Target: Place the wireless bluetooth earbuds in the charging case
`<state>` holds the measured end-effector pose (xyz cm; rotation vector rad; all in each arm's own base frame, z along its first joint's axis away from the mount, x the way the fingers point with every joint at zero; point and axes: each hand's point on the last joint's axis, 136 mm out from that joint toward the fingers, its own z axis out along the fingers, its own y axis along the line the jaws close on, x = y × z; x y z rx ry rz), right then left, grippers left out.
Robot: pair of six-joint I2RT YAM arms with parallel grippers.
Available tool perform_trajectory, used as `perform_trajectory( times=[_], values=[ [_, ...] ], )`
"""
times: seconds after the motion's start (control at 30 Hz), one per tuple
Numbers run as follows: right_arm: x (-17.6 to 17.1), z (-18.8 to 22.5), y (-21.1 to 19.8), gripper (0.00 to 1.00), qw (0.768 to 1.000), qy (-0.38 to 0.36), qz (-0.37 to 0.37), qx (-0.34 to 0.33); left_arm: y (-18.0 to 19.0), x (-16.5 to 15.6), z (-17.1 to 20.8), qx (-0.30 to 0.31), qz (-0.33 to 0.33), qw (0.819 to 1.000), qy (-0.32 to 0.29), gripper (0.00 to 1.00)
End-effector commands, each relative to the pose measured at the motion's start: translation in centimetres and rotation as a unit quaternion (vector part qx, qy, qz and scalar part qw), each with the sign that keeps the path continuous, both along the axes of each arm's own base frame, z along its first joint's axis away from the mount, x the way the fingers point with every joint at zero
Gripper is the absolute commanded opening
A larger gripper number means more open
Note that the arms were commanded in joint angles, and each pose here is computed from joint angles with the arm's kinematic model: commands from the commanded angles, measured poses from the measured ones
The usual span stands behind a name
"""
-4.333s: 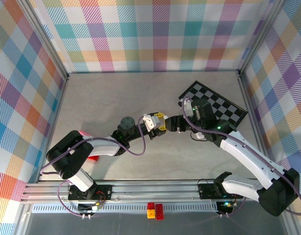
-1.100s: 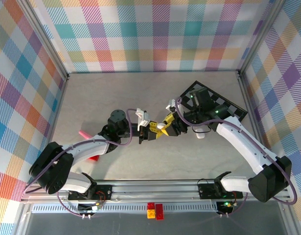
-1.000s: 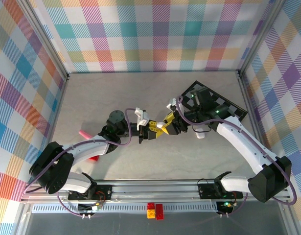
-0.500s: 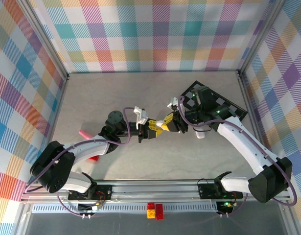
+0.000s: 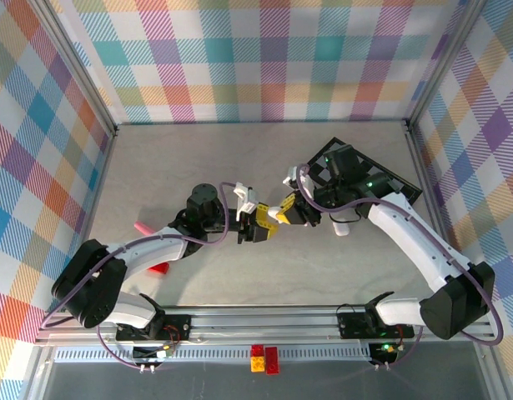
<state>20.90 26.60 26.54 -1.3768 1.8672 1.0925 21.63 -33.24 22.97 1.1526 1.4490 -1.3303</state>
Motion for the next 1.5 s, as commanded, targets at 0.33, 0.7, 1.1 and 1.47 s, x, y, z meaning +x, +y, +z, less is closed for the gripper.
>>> perform_trajectory(
  times=[0.33,0.7,1.1,1.47],
  values=[
    [-0.6,-0.5,0.3,0.14,1.0,0.004,0.024,-0.019,-0.3,-0.4,2.3,-0.024,-0.03,0.999,-0.02,0.46],
    [-0.6,-0.1,0.2,0.13,1.0,-0.013,0.02,-0.014,-0.3,-0.4,1.6,-0.02,-0.028,0.999,-0.014,0.44],
    [-0.7,0.0,0.2,0.12,1.0,-0.015,0.021,-0.014,-0.2,-0.4,1.4,-0.011,-0.026,0.999,-0.016,0.35],
    [3.5,-0.9,-0.7,0.56,0.993,-0.052,-0.097,-0.049,-0.2,-0.5,2.1,-0.036,-0.029,0.999,-0.024,0.01]
  ],
)
